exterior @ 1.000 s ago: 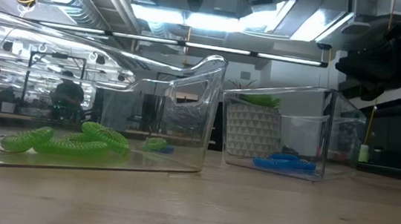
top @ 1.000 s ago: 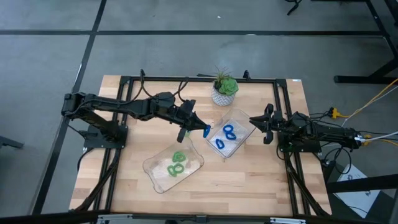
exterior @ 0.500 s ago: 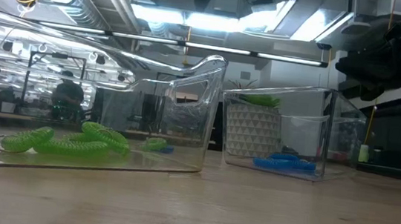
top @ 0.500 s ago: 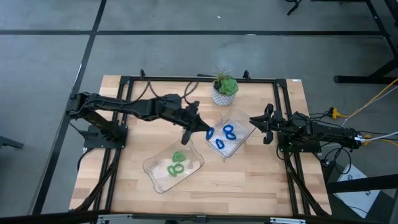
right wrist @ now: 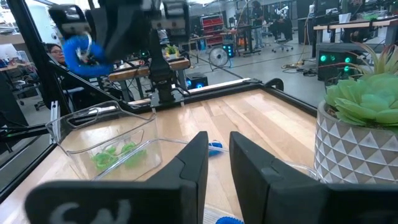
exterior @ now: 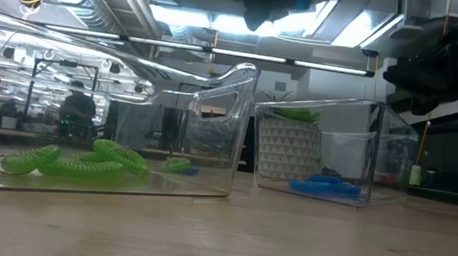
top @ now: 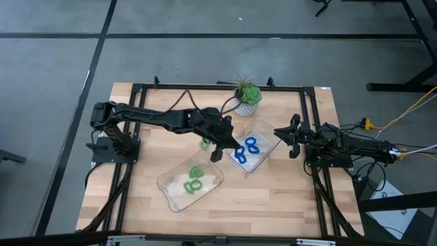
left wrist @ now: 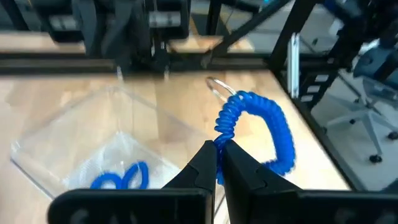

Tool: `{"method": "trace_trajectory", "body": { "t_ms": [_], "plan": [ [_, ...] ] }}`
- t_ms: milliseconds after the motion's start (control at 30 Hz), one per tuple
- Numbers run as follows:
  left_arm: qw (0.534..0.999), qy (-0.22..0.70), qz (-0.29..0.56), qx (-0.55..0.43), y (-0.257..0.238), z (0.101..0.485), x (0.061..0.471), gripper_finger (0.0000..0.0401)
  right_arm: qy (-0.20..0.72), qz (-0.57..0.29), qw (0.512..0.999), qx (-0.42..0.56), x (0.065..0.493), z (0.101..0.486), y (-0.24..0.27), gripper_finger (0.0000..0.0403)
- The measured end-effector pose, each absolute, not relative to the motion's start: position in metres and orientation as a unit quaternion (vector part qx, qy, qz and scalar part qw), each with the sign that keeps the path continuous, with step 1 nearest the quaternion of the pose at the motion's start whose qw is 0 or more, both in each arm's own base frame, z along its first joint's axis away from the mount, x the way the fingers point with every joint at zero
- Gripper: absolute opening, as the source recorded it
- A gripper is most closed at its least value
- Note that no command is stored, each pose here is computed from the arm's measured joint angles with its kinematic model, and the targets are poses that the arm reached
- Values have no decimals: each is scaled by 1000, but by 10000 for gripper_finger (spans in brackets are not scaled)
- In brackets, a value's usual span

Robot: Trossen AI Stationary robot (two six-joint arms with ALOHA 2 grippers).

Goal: Sort spring keychains
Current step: Put the blue spring keychain into the top transparent bin

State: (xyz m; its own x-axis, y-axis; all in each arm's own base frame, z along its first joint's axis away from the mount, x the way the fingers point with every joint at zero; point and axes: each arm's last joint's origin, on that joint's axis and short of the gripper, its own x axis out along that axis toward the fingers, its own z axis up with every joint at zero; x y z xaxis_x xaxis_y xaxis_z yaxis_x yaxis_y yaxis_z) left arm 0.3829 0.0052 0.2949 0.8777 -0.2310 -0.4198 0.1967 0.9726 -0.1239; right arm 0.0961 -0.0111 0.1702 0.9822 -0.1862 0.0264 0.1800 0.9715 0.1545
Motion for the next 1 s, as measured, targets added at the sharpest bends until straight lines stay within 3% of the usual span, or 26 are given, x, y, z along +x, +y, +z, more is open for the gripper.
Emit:
{"method": "trace_trajectory", "body": {
  "t_ms": [433, 800, 1000],
  "plan": [
    [948, 317, -7, -25, 10, 227, 410, 15, -21, -93, 993, 76, 96, 170, -11, 67],
    [947, 322, 13, -5, 19, 224, 410, 43, -20, -92, 993, 76, 96, 170, -11, 67],
    [946, 322, 17, -8, 22, 224, 410, 78, -20, -92, 993, 76, 96, 170, -11, 67]
  ]
}}
